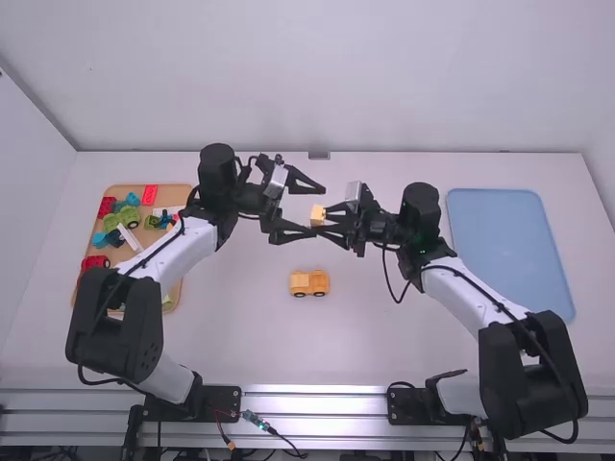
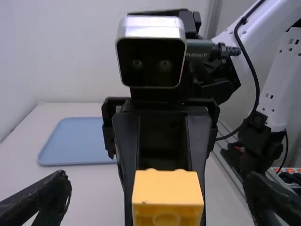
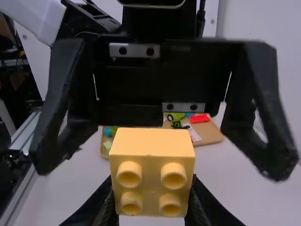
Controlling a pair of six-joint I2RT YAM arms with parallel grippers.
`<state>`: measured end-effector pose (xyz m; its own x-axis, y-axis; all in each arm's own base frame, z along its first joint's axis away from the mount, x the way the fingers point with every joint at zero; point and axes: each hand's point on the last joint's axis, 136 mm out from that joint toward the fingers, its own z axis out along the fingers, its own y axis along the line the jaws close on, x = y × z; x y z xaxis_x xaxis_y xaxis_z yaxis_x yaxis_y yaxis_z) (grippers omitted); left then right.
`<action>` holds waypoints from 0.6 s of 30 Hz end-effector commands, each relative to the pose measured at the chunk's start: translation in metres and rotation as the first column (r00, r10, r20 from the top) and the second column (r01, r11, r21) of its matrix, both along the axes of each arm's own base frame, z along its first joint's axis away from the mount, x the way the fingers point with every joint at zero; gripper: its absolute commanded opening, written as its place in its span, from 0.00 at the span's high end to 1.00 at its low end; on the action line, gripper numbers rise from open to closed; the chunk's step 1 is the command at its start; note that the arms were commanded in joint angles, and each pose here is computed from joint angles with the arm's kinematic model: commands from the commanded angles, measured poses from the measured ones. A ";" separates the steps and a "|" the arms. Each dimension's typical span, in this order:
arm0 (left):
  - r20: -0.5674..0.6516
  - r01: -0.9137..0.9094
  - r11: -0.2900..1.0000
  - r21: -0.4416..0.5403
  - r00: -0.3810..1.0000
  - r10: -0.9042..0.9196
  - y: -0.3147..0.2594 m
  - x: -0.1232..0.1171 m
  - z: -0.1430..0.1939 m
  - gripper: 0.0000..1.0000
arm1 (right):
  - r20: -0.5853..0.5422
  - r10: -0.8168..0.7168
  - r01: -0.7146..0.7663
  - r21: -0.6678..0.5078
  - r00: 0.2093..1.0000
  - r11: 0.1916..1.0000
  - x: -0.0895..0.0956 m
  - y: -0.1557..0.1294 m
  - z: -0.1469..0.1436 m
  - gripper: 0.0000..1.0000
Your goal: Assemble lego blocks to make yellow taxi
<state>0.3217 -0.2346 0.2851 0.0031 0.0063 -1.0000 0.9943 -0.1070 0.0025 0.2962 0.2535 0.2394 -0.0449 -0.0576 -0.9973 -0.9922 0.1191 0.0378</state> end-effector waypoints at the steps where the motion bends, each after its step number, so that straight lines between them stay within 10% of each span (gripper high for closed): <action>1: -0.078 -0.025 1.000 0.000 0.997 0.025 0.015 0.004 0.018 0.01 | -0.009 -0.039 0.039 -0.007 0.999 0.999 0.006 -0.005 -0.002 0.70; 12: -0.081 -0.170 0.985 -0.002 0.982 0.170 0.078 0.030 0.023 0.01 | -0.119 -0.261 0.230 -0.224 0.958 0.947 0.042 -0.021 -0.028 0.78; 18: -0.116 -0.567 0.810 0.154 0.803 0.584 0.102 0.093 -0.049 0.01 | -0.116 -0.367 0.293 -0.405 0.923 0.866 0.050 -0.028 -0.037 0.78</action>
